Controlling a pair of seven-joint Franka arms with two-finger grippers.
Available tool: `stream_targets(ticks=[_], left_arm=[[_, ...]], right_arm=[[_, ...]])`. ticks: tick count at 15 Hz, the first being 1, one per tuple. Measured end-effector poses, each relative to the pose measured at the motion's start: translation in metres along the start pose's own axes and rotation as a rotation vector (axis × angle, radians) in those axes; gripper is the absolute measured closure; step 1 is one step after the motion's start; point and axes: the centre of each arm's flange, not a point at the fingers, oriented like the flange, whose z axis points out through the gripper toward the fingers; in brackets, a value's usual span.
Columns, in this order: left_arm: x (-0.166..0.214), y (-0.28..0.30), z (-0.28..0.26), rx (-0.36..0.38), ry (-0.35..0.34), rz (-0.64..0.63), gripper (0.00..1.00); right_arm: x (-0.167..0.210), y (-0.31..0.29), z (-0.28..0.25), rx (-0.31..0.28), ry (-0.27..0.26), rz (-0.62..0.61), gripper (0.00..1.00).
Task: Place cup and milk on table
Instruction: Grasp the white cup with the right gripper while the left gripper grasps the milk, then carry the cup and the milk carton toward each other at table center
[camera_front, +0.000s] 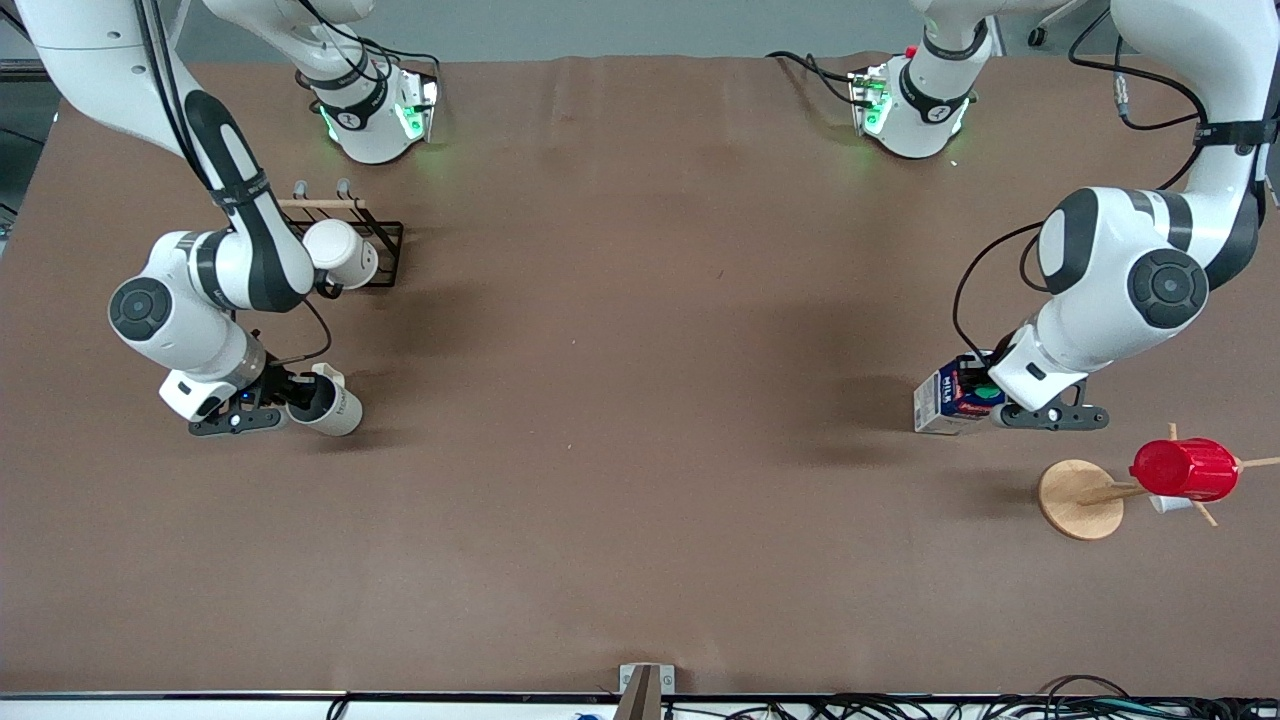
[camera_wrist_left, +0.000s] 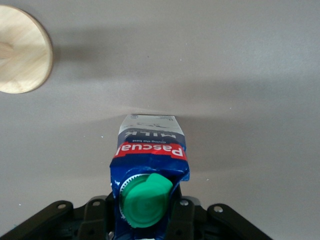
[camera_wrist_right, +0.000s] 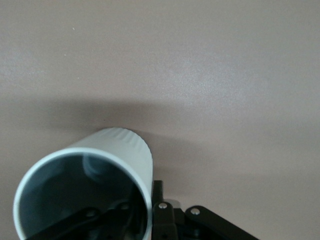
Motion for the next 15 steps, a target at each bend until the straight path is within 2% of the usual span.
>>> stream_targets(ticks=[3, 5, 8, 10, 13, 15], left_arm=[[0.001, 0.005, -0.03, 0.005, 0.011, -0.032, 0.64], [0.001, 0.02, -0.055, 0.007, -0.002, -0.046, 0.64], [0.003, 0.047, -0.08, 0.001, 0.008, -0.075, 0.63], [0.002, 0.069, -0.086, -0.007, 0.017, -0.096, 0.63], [0.004, 0.102, -0.092, -0.027, 0.029, -0.135, 0.63], [0.006, 0.123, -0.089, -0.039, 0.025, -0.166, 0.63]], right_arm=[[0.02, -0.03, -0.036, 0.012, -0.079, 0.035, 0.96], [0.038, -0.076, -0.074, 0.027, -0.099, 0.044, 0.96], [0.05, -0.181, -0.123, 0.063, -0.078, 0.074, 0.96], [0.043, -0.253, -0.142, 0.088, -0.056, 0.122, 0.96], [0.029, -0.352, -0.145, 0.106, -0.056, 0.202, 0.96], [0.023, -0.406, -0.131, 0.085, -0.048, 0.255, 0.96]])
